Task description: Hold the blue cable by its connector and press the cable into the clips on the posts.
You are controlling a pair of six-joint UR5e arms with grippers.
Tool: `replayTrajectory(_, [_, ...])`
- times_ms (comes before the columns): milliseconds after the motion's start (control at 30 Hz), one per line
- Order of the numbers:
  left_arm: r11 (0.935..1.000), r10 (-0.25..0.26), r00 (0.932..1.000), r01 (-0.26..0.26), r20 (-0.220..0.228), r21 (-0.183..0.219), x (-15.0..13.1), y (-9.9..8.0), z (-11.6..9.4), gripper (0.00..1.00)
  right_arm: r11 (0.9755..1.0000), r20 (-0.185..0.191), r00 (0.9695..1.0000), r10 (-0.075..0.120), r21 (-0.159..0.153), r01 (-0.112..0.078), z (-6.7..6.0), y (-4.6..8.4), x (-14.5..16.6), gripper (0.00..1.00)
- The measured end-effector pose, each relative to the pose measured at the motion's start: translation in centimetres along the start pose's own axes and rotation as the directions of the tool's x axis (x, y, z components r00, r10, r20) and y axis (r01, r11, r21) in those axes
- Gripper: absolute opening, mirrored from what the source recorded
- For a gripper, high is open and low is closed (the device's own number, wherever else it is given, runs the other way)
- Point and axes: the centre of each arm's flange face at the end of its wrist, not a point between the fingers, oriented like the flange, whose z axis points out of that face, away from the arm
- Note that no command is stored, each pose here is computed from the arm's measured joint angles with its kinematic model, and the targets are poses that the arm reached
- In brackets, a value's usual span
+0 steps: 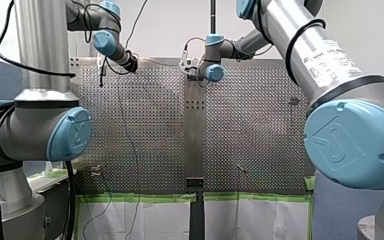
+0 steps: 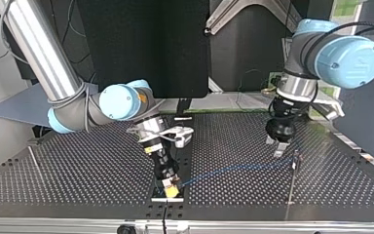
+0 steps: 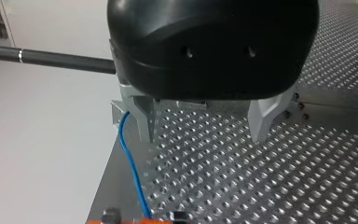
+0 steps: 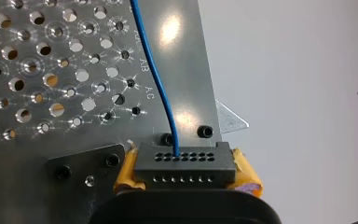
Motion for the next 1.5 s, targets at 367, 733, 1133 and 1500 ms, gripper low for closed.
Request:
replayTrajectory(367, [0.9981, -0.017, 0.9992, 0.019, 0.037, -0.058, -1.2, 0.4, 2.1, 1.0, 1.0, 0.001, 1.0, -0.003, -0.001, 0.003, 0.0, 0.1, 0.0, 0.0])
replayTrajectory(733, [0.9947, -0.016, 0.9983, 0.022, 0.055, -0.1, -1.2, 0.9, 2.7, 1.0, 1.0, 0.001, 1.0, -0.004, -0.004, 0.004, 0.0, 0.4, 0.0, 0.0])
replayTrajectory(1133, [0.9946, -0.026, 0.9955, 0.035, 0.091, -0.098, -1.4, 0.1, 5.5, 1.0, 1.0, 0.003, 1.0, -0.006, -0.004, 0.006, 0.0, 0.4, 0.0, 0.0])
replayTrajectory(1500, [0.9932, -0.043, 0.9908, 0.056, 0.128, -0.103, -3.0, 0.0, 5.9, 1.0, 1.0, 0.003, 1.0, -0.006, -0.005, 0.006, 0.0, 0.5, 0.0, 0.0])
